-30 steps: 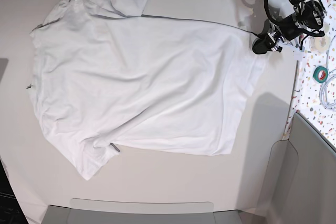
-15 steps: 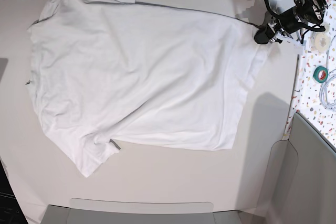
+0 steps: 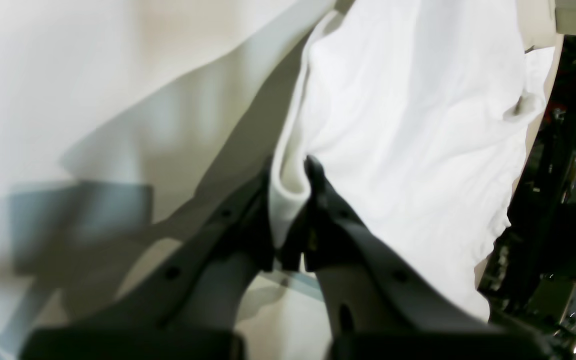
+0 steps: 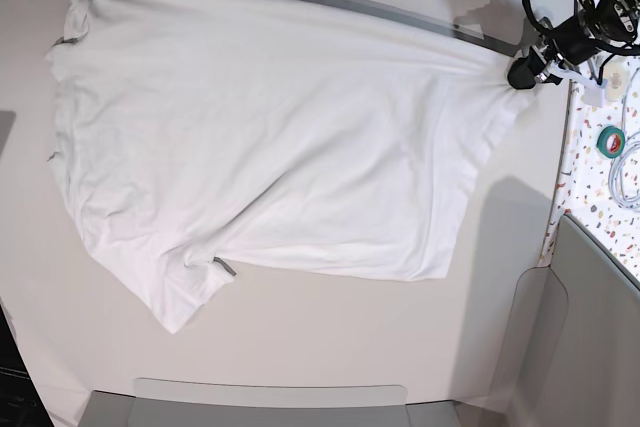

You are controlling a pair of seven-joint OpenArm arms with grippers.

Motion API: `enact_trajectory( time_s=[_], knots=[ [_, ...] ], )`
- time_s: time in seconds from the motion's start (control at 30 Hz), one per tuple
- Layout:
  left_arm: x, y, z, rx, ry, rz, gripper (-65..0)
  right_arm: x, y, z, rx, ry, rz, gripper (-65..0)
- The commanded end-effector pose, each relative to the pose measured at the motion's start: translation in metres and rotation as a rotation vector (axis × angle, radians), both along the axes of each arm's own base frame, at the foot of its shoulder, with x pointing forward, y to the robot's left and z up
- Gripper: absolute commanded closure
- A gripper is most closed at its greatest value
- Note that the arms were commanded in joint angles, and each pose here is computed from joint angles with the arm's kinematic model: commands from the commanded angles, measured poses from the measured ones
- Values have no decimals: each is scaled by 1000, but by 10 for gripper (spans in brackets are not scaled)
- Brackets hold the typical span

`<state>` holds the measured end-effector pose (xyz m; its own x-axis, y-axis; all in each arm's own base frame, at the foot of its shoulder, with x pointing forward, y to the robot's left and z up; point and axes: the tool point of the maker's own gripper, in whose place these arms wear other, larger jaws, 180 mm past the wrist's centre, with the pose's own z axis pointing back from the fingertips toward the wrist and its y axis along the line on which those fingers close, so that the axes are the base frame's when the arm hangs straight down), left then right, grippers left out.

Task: Layout the t-shirt on the table in an organized manner, then fold the t-shirt properly
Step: 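Grasp the shoulder edge corners of the shirt with both grippers, then pull the grasped shoulder edge taut with both grippers, spreading them apart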

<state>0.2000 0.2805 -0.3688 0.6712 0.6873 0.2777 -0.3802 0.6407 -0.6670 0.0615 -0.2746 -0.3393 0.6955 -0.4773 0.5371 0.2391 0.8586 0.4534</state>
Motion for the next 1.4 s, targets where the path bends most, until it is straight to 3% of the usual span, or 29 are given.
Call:
enact_trajectory(
  time_s=[0.0, 0.33, 0.47, 0.73, 1.0, 1.2, 1.37],
  knots=[
    [9, 17, 14, 52, -51, 33, 0, 2, -9, 12, -31, -32, -8, 0],
    [6, 16, 12, 50, -44, 30, 0, 5, -1, 24, 23, -94, 2, 0],
    [1, 15, 10, 50, -33, 29, 0, 7, 1, 30, 3, -100, 22, 0],
    [3, -12, 58, 81, -182, -55, 0, 11, 5, 55, -92, -126, 69, 0],
    [4, -24, 74, 85, -233, -87, 0, 8, -5, 64, -119, -140, 45, 0],
    [-1, -11, 44, 41, -147, -33, 0, 3, -19, 46, -174, -58, 14, 0],
    [-9, -10, 40, 53, -122, -37, 0, 2, -15, 52, -152, -78, 28, 0]
  ],
)
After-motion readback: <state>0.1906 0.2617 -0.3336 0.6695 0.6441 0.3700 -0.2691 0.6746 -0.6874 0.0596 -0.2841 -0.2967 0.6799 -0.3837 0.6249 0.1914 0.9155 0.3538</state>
